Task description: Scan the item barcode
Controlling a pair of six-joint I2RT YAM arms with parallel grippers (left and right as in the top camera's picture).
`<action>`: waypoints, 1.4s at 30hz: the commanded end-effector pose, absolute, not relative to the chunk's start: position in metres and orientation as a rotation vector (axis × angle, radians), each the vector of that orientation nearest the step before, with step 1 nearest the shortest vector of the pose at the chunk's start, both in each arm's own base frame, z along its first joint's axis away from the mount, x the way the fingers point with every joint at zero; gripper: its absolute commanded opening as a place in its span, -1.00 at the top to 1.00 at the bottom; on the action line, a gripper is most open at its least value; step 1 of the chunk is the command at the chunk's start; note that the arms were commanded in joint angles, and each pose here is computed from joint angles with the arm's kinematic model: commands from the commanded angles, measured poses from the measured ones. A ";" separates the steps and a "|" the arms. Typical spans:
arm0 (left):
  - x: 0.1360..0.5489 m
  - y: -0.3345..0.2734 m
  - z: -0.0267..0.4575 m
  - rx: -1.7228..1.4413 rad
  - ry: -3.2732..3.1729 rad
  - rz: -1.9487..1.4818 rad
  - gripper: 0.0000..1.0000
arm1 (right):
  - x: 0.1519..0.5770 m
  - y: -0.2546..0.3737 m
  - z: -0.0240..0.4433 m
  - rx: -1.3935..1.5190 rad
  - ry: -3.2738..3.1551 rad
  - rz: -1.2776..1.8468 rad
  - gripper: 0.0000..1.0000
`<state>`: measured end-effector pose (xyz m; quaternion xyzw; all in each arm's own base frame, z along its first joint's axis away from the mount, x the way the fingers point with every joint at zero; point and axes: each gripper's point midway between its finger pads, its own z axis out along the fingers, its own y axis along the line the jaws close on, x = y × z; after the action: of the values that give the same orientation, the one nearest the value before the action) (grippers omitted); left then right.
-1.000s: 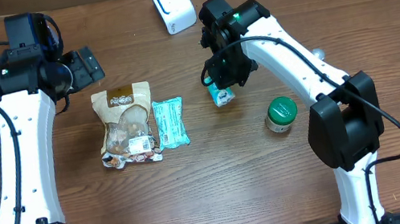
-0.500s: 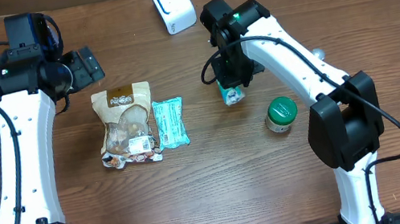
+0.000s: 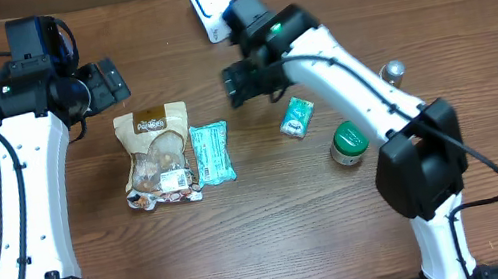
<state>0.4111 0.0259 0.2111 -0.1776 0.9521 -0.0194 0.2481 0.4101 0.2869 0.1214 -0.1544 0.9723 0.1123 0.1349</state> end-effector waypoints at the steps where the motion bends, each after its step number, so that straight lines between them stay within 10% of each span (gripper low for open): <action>1: 0.413 0.024 0.215 -0.464 2.586 -0.051 -0.99 | 0.392 0.328 0.118 -0.538 2.779 0.445 -0.72; 23: 0.413 0.024 0.215 -0.464 2.587 -0.050 -0.99 | 0.387 0.350 0.045 -0.466 2.691 0.406 -1.00; 28: 0.413 0.024 0.215 -0.464 2.586 -0.050 -0.99 | 0.378 0.347 0.040 -0.454 2.737 0.410 -0.33; 42: 0.413 0.024 0.215 -0.464 2.586 -0.051 -0.99 | 0.397 0.310 0.035 -0.314 2.718 0.178 -0.31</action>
<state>0.4111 0.0261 0.2111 -0.1777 0.9521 -0.0194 0.2481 0.3760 0.3225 0.0171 -0.1348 0.9727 0.0880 0.1670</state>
